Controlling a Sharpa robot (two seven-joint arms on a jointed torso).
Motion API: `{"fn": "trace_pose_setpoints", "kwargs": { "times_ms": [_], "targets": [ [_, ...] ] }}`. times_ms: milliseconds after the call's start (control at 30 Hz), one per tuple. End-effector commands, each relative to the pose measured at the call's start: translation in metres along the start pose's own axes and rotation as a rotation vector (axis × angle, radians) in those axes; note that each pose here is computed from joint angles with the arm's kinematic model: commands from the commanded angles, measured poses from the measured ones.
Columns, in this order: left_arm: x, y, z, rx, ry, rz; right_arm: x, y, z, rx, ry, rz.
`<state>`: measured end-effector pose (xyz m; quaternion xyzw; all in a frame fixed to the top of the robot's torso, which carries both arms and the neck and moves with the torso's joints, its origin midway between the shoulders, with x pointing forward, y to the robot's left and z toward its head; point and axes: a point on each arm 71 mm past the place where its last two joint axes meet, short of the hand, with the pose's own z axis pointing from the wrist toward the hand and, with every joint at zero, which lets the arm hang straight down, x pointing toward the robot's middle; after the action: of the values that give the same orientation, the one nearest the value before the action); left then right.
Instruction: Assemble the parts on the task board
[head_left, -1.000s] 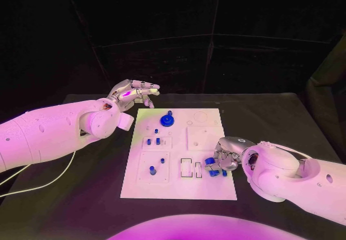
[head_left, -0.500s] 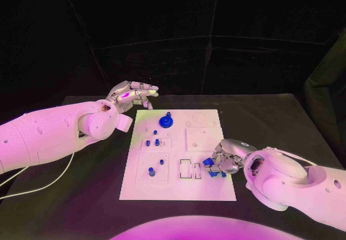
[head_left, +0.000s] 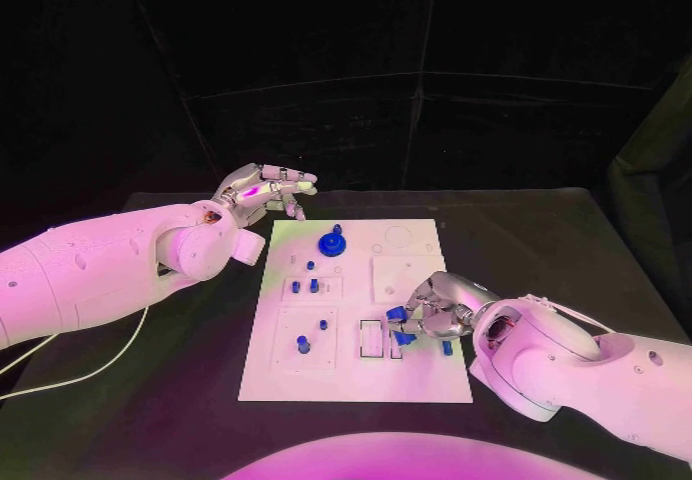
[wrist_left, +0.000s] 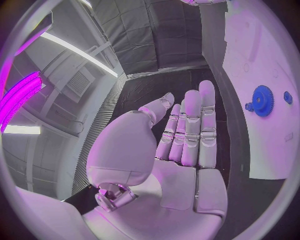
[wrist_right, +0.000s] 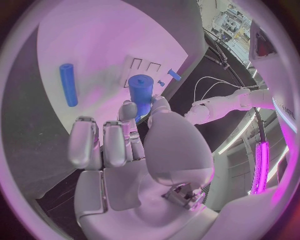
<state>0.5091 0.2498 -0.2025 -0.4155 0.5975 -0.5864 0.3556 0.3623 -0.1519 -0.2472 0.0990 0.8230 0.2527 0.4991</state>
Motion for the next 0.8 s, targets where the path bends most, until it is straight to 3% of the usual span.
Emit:
{"fn": "trace_pose_setpoints", "kwargs": {
  "times_ms": [33, 233, 433, 600, 800],
  "targets": [
    [0.0027, -0.001, 0.0013, 0.0, 0.016, -0.009, 0.005, 0.002, 0.004, 0.018, 0.056, 0.008],
    [0.0042, -0.0008, 0.0022, -0.001, 0.02, -0.01, 0.015, 0.009, 0.011, 0.03, 0.13, -0.026],
    [0.0052, -0.0008, 0.0025, -0.001, 0.023, -0.011, 0.021, 0.016, 0.015, 0.03, 0.158, -0.044],
    [0.0053, -0.0006, 0.0024, -0.005, 0.025, -0.012, 0.022, 0.02, 0.017, 0.019, 0.151, -0.051],
    [0.0056, -0.0005, 0.0026, -0.006, 0.028, -0.013, 0.02, 0.024, 0.019, 0.001, 0.099, -0.049]
  ]
}}
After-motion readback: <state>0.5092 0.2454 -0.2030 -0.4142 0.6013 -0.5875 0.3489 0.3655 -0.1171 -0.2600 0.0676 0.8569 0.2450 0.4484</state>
